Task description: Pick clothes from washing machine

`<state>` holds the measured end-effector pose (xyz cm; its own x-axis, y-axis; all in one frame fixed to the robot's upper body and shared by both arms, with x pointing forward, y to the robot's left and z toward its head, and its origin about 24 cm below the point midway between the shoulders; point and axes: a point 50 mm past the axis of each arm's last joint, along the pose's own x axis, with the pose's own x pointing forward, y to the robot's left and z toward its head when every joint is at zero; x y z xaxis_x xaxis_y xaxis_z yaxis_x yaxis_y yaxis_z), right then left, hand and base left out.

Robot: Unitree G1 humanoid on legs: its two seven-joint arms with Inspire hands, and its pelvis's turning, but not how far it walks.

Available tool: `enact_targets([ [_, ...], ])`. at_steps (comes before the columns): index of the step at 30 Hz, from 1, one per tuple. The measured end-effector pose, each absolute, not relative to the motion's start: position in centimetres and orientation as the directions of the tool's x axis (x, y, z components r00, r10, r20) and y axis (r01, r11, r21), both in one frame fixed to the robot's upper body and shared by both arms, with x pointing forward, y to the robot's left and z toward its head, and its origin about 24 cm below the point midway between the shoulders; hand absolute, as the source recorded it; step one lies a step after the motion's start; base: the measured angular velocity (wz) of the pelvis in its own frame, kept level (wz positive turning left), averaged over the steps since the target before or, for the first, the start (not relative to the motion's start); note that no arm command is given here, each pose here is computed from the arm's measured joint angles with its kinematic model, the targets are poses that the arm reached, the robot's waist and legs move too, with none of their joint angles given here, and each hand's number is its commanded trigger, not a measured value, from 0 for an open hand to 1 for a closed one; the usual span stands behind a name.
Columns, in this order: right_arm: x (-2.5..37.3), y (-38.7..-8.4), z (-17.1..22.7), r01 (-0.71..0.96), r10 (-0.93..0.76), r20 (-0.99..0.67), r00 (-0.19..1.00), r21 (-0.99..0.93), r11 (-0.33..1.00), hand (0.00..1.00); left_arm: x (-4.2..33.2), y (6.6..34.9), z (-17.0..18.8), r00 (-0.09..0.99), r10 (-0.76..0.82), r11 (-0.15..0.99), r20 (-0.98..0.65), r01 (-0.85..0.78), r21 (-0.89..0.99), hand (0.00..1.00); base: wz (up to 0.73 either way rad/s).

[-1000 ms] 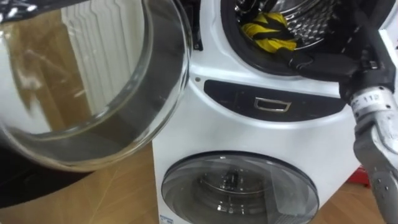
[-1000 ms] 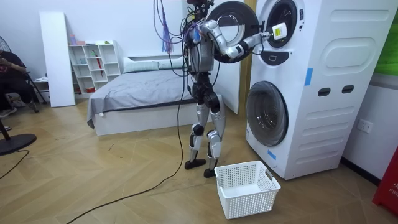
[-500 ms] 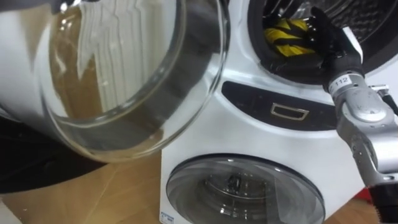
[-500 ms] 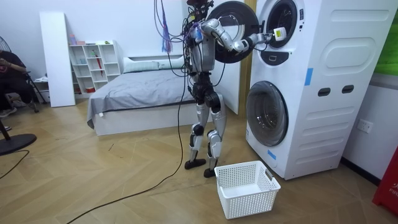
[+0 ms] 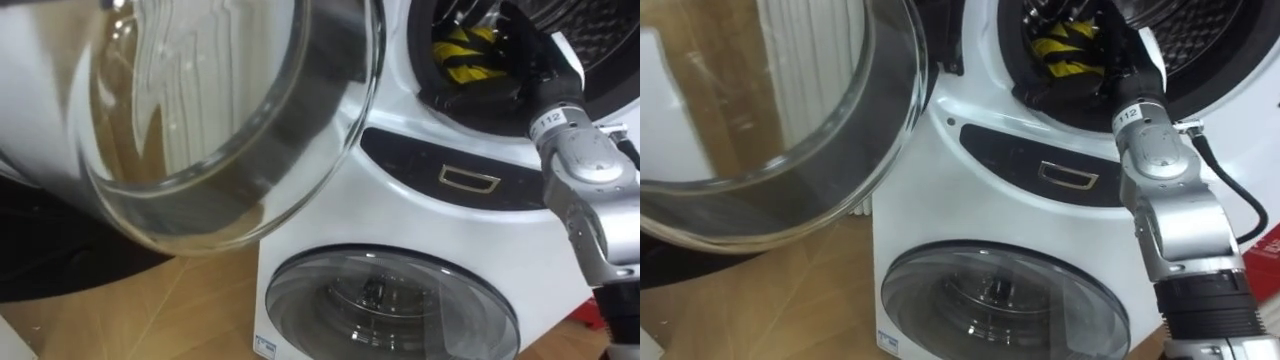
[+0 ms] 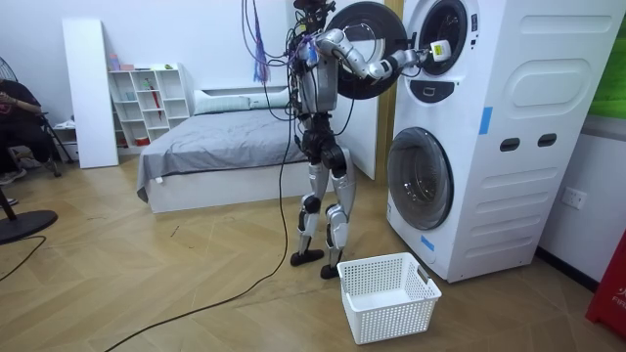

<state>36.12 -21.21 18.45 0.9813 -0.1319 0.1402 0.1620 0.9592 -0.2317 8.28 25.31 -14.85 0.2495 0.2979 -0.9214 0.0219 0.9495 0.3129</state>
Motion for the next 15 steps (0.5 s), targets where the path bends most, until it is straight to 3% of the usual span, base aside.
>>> enact_targets([
  [5, 36.1, -21.3, 18.5, 0.162, -0.134, 0.138, 0.981, -0.213, 0.963, 0.00, 8.3, 25.3, -14.8, 0.250, 0.300, 0.948, -0.921, 0.034, 0.318, 0.00, 0.00],
  [15, 36.3, -22.9, 18.4, 0.143, -0.152, 0.075, 0.986, 0.115, 0.983, 0.00, 7.3, 25.6, -14.9, 0.230, 0.309, 0.945, -0.923, 0.039, 0.326, 0.00, 0.02],
])
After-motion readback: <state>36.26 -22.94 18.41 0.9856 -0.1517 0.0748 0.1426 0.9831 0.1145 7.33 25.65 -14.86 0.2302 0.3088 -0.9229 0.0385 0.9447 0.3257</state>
